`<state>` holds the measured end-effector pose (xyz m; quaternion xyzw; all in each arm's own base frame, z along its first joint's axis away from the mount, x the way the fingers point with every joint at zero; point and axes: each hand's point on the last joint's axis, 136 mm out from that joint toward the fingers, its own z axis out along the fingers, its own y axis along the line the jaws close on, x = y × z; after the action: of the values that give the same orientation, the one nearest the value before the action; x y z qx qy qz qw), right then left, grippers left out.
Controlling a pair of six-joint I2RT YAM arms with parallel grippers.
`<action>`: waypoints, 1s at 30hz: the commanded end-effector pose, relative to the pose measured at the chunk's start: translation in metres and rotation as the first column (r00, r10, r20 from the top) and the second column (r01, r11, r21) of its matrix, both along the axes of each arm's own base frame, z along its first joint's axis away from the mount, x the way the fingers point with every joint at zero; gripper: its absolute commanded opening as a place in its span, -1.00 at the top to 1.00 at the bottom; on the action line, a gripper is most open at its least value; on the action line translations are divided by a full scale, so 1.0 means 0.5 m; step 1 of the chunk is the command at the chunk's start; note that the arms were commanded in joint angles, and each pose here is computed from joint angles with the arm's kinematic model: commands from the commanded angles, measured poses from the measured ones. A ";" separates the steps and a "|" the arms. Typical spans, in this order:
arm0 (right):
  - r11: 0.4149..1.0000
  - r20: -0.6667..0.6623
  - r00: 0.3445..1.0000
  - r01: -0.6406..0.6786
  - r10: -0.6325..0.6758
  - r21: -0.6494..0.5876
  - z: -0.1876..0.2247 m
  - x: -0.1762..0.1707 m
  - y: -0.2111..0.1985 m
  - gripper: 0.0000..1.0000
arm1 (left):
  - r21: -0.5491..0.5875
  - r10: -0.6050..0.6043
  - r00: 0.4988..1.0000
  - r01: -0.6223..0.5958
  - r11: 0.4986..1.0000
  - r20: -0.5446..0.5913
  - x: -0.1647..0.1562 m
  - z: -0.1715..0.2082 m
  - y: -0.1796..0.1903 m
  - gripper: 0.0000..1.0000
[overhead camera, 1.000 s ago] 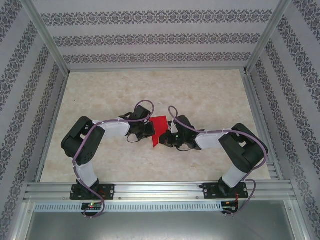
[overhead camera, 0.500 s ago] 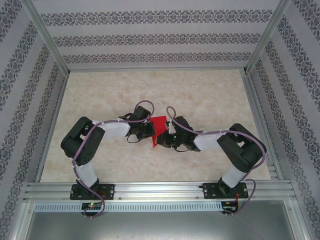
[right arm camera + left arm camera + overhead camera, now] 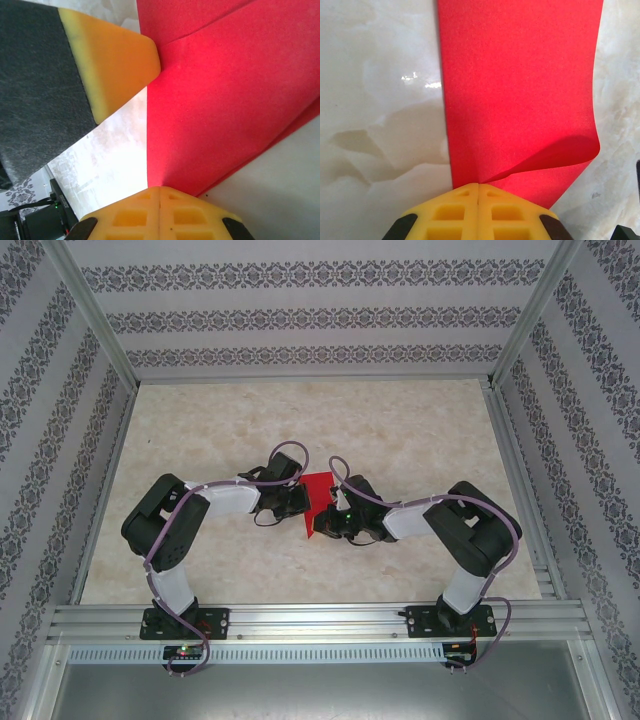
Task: Fold a paper plane with a square sheet of paper (pick it up from the middle)
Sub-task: Third fold the triangle at the center of the table.
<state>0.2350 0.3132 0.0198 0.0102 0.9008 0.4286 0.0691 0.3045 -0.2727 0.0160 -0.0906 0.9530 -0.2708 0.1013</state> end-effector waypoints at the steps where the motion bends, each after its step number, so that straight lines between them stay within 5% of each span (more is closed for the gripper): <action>1: 0.999 0.009 1.000 -0.002 0.002 -0.035 -0.019 -0.001 0.000 0.89 | 0.198 0.061 0.993 -0.040 0.979 -0.098 -0.055 -0.087 0.080 1.00; 10: 0.995 -0.002 1.000 0.006 -0.006 -0.100 -0.040 -0.004 -0.011 0.89 | 0.203 0.059 0.993 -0.039 0.978 -0.097 -0.055 -0.089 0.081 1.00; 19: 1.000 0.094 0.996 -0.010 0.013 -0.029 0.053 -0.009 0.015 0.89 | 0.201 0.060 0.994 -0.040 0.979 -0.096 -0.056 -0.092 0.082 1.00; 30: 0.999 0.052 0.999 -0.012 0.015 -0.053 0.015 -0.021 0.030 0.89 | 0.198 0.061 0.993 -0.040 0.979 -0.098 -0.058 -0.095 0.082 1.00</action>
<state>0.2211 0.3217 0.0289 -0.0064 0.9093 0.4079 0.0818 0.3045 -0.2724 0.0156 -0.0895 0.9529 -0.2684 0.1088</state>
